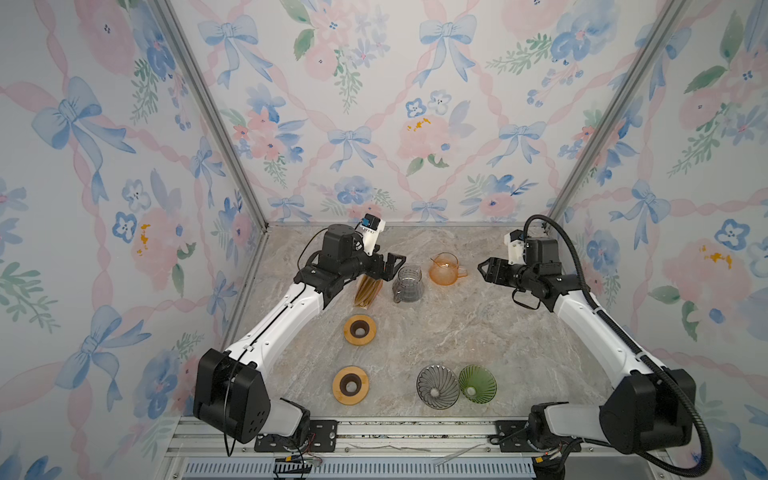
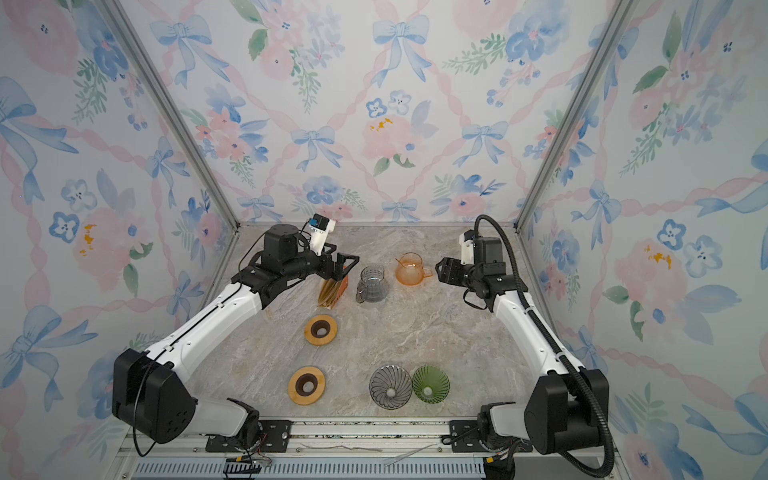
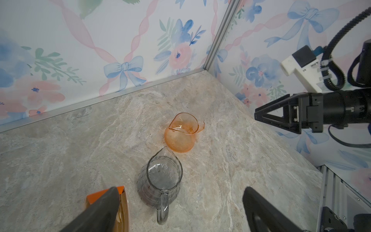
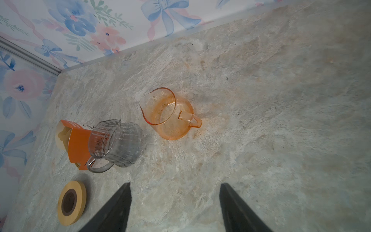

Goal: Place the coffee filter in the dripper

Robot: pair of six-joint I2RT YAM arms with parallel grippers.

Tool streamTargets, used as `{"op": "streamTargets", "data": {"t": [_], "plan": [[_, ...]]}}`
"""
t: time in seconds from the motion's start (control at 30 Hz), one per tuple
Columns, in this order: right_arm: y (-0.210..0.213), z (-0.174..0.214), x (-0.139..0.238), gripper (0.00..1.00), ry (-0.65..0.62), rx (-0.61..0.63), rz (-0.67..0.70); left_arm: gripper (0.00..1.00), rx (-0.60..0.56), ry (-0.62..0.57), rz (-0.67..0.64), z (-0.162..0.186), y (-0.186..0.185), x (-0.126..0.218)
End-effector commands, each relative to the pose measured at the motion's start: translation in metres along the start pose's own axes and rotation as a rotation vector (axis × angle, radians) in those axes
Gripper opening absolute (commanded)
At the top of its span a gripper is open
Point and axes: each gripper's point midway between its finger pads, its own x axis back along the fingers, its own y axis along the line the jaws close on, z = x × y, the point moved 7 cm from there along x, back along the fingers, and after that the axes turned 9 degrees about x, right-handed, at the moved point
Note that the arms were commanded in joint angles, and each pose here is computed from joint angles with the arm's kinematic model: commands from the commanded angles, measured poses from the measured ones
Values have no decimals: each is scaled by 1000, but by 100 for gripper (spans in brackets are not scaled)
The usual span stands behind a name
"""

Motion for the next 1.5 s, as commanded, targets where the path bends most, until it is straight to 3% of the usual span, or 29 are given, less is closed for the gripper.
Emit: {"op": "streamTargets", "data": {"t": [0.0, 0.2, 0.6, 0.9, 1.47], "plan": [[8, -10, -12, 64, 48, 34, -27, 98, -4, 26, 31, 8, 0, -5], [6, -23, -49, 57, 132, 122, -115, 98, -11, 13, 45, 11, -4, 1], [-2, -10, -103, 57, 283, 251, -208, 98, -53, 11, 58, 16, -13, 8], [-12, -5, -120, 57, 329, 326, -130, 98, -58, 0, 47, 15, -14, 10], [-13, -7, -147, 53, 409, 399, -119, 98, -58, 2, 36, 15, -12, 9]]}}
